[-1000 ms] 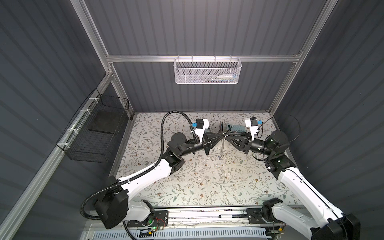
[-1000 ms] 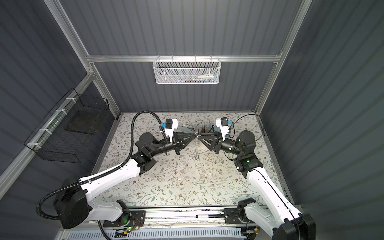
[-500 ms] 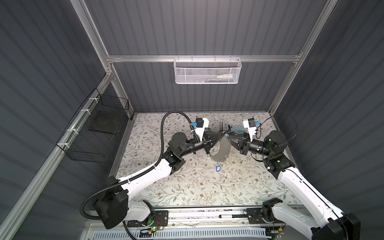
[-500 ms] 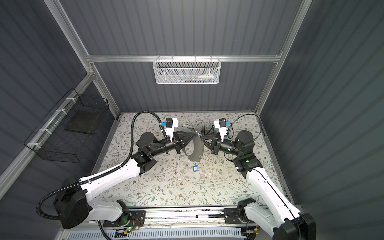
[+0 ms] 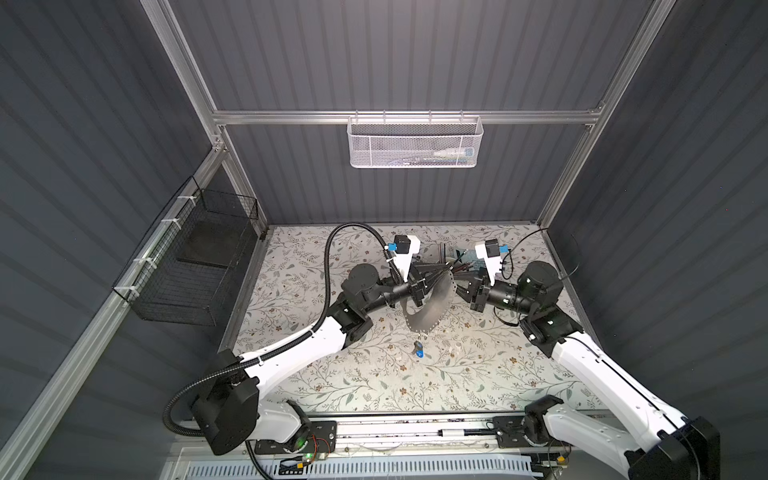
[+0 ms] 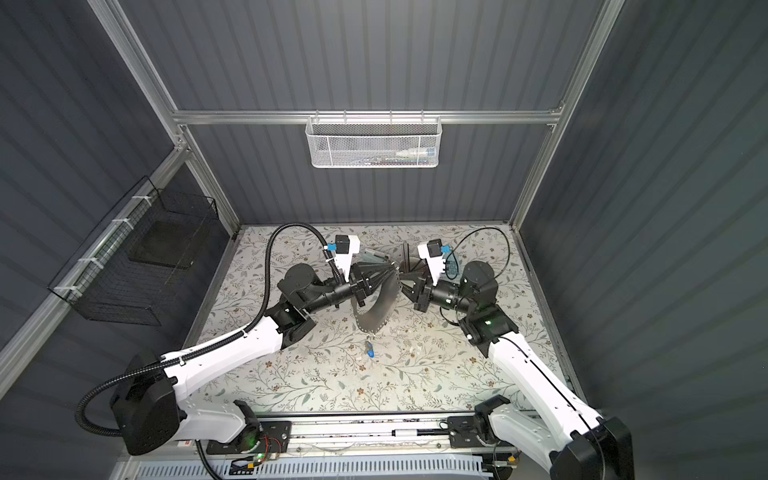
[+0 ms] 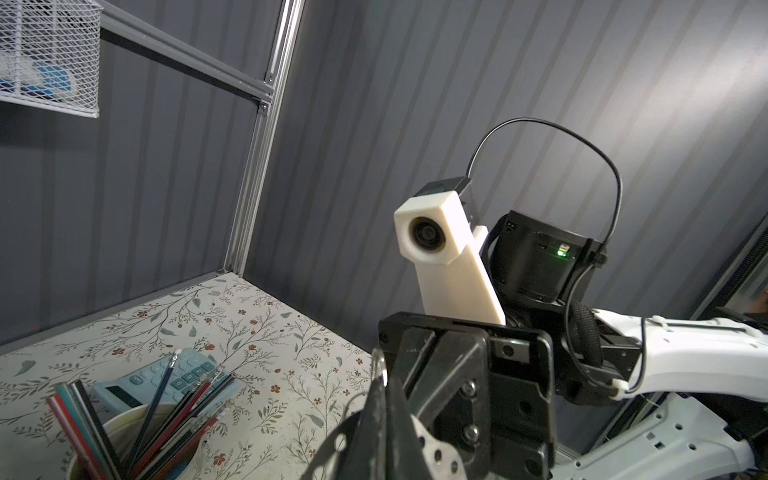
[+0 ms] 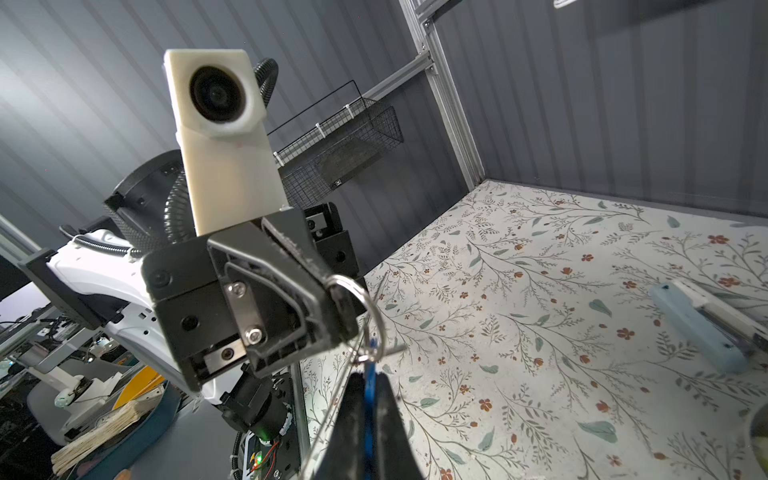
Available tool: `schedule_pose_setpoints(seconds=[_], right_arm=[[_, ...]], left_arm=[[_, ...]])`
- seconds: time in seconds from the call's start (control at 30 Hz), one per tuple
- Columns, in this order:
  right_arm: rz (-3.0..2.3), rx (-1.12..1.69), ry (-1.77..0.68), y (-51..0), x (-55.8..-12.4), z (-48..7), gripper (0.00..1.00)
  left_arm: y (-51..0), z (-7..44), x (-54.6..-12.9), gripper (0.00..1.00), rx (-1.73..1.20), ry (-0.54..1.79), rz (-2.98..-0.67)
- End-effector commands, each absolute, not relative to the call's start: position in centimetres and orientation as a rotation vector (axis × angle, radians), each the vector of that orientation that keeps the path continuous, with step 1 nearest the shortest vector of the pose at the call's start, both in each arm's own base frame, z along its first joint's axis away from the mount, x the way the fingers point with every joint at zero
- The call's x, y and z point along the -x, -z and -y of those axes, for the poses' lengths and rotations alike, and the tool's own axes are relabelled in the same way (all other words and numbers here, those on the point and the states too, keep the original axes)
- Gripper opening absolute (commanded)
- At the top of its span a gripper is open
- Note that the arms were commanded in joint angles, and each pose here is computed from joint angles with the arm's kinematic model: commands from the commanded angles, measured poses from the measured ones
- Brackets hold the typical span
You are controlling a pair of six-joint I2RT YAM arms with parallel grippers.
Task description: Put the keys on the keyring
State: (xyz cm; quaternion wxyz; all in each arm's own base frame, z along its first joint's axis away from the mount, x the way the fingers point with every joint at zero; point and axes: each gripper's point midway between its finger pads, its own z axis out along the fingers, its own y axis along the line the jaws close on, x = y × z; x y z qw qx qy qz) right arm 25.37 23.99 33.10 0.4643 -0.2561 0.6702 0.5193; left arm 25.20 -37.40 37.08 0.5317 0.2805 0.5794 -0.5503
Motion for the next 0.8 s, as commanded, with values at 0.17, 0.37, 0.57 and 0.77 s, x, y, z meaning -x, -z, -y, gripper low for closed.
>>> schedule_pose_setpoints(seconds=[0.17, 0.37, 0.57, 0.77], right_arm=[[-1.621, 0.711, -1.272, -33.6, -24.4, -24.8, 0.00], [-1.635, 0.683, -1.249, -33.1, -24.6, -24.2, 0.04], [-1.658, 0.628, -1.225, -32.6, -25.1, -23.2, 0.14], [-1.674, 0.577, -1.192, -32.3, -25.4, -21.7, 0.24]], left_arm=[[-37.3, 37.0, -26.8, 0.00, -0.591, 1.245, -1.399], [-36.7, 36.3, -26.8, 0.00, -0.577, 1.250, -1.411], [-36.8, 36.3, -26.8, 0.00, -0.610, 1.308, -1.421], [-37.0, 36.0, -26.8, 0.00, -0.640, 1.348, -1.427]])
